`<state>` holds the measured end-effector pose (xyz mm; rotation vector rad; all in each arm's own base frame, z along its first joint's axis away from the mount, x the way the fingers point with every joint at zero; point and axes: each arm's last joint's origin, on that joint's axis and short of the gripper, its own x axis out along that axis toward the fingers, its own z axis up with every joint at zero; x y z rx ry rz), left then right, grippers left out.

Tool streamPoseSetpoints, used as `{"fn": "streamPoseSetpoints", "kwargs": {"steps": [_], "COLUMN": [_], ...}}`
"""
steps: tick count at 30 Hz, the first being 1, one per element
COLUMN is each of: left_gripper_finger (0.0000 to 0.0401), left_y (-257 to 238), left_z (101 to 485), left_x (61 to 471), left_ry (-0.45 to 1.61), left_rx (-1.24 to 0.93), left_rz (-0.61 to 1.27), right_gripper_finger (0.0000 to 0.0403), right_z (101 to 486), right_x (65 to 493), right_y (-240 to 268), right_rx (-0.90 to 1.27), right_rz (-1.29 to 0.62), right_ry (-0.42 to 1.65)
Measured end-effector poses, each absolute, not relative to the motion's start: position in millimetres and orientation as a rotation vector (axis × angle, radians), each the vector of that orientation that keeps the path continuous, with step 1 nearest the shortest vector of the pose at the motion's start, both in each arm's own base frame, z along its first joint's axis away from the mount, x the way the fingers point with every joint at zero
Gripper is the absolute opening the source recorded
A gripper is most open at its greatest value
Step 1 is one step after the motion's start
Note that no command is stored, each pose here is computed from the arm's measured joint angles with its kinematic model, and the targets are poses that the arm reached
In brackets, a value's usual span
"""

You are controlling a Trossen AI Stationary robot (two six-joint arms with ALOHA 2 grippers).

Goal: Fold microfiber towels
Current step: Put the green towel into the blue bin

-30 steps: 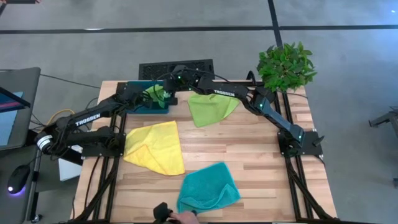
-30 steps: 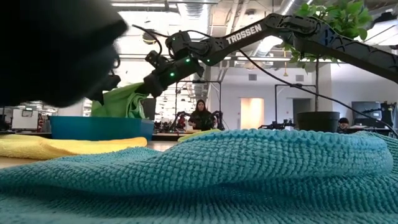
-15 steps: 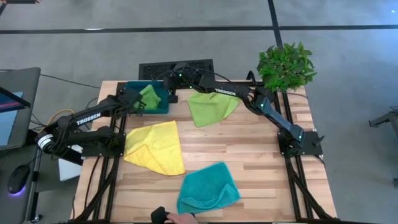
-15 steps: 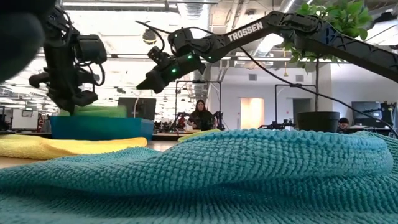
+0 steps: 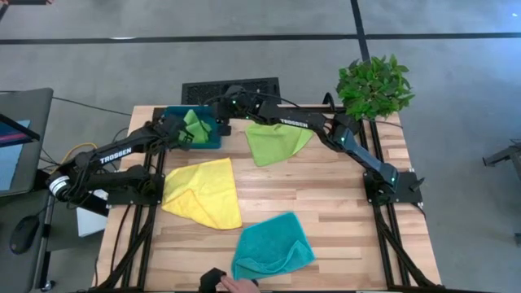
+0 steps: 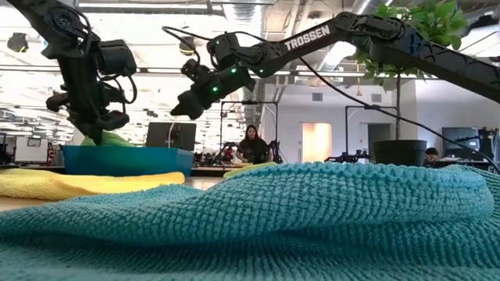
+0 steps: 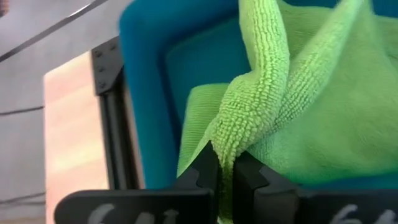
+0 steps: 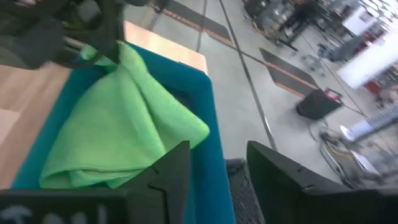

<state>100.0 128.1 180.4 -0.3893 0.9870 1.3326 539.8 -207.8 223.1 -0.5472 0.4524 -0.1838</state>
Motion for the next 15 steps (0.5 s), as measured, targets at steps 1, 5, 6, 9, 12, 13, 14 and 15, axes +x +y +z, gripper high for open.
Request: {"fn": "streamPoseSetpoints", "kwargs": {"steps": [1, 5, 6, 9, 12, 13, 14, 15], "left_gripper_finger": [0.0, 0.0, 0.0, 0.0, 0.0, 0.0, 0.0, 0.0], "left_y": [128, 128, 129, 129, 129, 129, 128, 129], "left_z": [180, 180, 181, 182, 181, 181, 181, 181], "left_x": [100, 103, 105, 107, 107, 107, 107, 107], "left_ry": [0.999, 1.027, 1.024, 1.02, 1.021, 1.022, 1.023, 1.022], "left_rx": [-0.382, -0.346, -0.33, -0.318, -0.325, -0.325, -0.326, -0.326], "left_rz": [1.308, 1.189, 1.152, 1.088, 1.077, 1.077, 1.076, 1.076], "right_gripper_finger": [0.019, 0.0206, 0.0207, 0.0206, 0.0201, 0.0199, 0.0196, 0.0194], "right_z": [226, 249, 256, 271, 285, 292, 297, 302], "right_x": [539, 531, 528, 519, 507, 502, 498, 494], "right_y": [-206, -201, -199, -191, -181, -177, -172, -167], "right_rx": [-0.548, -0.546, -0.544, -0.529, -0.51, -0.506, -0.502, -0.505], "right_rz": [-0.188, -0.178, -0.174, -0.143, -0.105, -0.093, -0.078, -0.06], "right_ry": [0.456, 0.464, 0.471, 0.532, 0.602, 0.622, 0.644, 0.668]}}
